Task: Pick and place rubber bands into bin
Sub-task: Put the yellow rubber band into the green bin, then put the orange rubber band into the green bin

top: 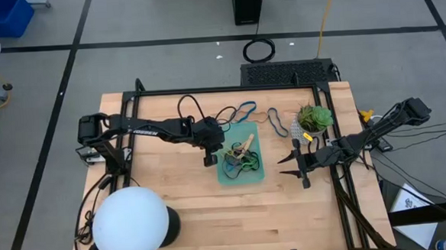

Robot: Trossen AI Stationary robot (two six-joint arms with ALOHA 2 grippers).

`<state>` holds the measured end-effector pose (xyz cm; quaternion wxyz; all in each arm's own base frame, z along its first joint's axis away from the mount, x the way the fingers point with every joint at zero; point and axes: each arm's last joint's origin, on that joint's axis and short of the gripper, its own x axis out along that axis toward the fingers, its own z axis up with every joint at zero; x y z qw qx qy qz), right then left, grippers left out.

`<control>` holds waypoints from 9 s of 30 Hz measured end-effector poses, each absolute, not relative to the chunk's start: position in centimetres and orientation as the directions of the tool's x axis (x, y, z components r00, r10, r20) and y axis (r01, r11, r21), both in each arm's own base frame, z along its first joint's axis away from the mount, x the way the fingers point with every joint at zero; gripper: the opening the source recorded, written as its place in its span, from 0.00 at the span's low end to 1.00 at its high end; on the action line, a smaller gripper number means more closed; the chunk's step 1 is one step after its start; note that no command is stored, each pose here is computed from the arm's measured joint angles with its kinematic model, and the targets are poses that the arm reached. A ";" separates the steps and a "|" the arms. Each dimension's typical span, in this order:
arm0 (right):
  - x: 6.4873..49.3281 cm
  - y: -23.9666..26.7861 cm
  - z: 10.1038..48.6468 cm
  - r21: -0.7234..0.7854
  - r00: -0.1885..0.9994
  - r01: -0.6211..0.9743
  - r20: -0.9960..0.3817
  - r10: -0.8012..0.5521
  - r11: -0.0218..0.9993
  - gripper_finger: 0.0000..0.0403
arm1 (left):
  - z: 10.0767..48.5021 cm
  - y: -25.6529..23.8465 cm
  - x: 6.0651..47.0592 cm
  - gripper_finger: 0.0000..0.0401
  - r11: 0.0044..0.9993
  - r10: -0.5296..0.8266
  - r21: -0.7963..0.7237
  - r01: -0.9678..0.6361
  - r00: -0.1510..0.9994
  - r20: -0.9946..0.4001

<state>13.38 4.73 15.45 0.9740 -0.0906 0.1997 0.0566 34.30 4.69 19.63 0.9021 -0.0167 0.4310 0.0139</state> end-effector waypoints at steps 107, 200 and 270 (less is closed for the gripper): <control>13.3 4.6 15.3 -0.177 0.910 -0.128 -0.413 0.045 0.976 0.39 | 13.8 9.8 32.0 0.56 0.973 0.154 0.106 -0.203 0.236 -0.960; 13.3 4.6 15.2 -0.178 0.907 -0.130 -0.419 0.044 0.975 0.39 | 21.1 6.4 29.9 0.43 0.958 0.213 0.118 -0.263 0.370 -0.904; 13.3 4.6 15.2 -0.178 0.907 -0.130 -0.419 0.044 0.975 0.39 | 12.5 7.3 28.2 0.02 0.967 0.221 0.146 -0.208 0.405 -0.887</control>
